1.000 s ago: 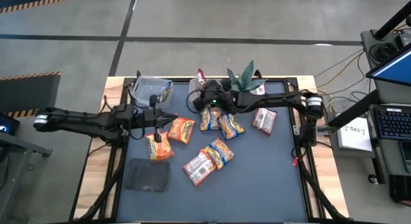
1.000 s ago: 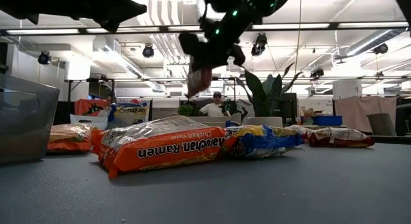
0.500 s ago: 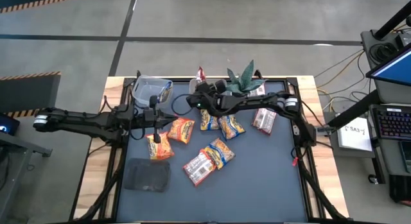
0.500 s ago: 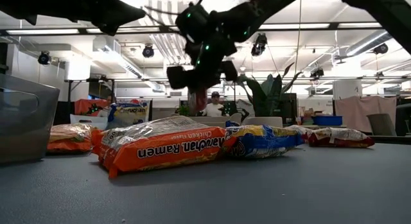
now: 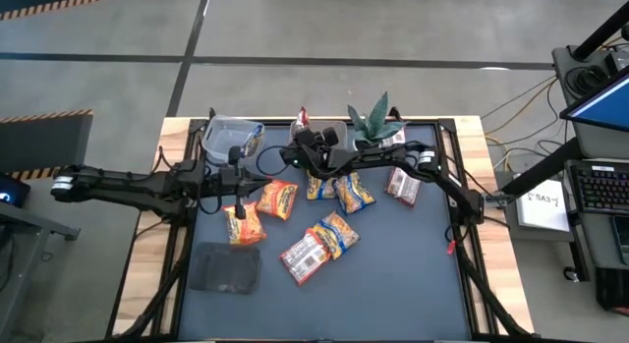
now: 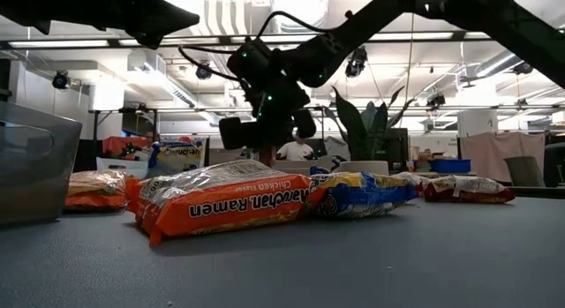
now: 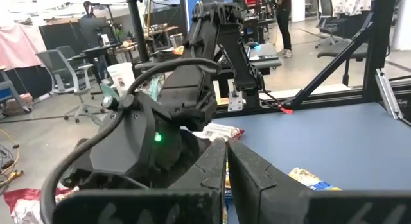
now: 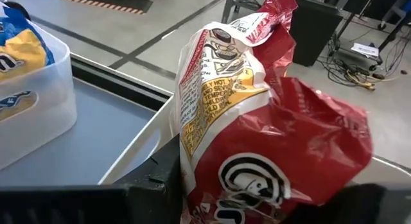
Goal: Sort Maruchan noodles
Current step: Put the red noodle pack into the gray bin, then adjust the orange noodle pack
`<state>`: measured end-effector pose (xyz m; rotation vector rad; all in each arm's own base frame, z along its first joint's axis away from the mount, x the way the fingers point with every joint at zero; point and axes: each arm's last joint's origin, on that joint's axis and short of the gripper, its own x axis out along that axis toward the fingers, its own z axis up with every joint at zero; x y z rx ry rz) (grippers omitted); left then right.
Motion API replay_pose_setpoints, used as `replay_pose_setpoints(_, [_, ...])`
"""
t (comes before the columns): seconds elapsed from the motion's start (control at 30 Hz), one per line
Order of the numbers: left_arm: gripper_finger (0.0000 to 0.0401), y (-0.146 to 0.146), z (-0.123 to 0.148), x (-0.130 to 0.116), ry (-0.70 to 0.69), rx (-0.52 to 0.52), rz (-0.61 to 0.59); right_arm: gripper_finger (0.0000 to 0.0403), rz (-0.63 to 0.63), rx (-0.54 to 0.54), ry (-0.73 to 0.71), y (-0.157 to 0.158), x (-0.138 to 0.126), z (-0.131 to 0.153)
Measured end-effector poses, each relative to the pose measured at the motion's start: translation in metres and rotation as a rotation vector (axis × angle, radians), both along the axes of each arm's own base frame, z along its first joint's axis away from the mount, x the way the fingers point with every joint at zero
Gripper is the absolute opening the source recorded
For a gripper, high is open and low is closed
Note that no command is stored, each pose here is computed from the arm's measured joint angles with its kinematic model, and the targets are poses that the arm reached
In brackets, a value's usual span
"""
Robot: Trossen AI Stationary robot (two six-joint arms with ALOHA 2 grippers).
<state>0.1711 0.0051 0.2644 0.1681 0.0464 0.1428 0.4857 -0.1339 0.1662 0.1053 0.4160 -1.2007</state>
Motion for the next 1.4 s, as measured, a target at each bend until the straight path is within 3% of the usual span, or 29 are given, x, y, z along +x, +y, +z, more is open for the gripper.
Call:
replay_pose_setpoints(0.43, [0.0,0.0,-0.001,0.001,0.005,0.0,0.0,0.0219,0.108,0.061,-0.048,0.001,0.006,-0.006])
replay_pose_setpoints(1.03, [0.0,0.0,-0.001,0.001,0.01,-0.011,0.0,0.0221,0.206,0.077,-0.082,0.007,-0.003,0.049])
replay_pose_setpoints(1.4, [0.0,0.0,-0.001,0.001,0.009,-0.011,0.0,0.0221,0.318,0.16,-0.112,0.011,-0.001,0.05])
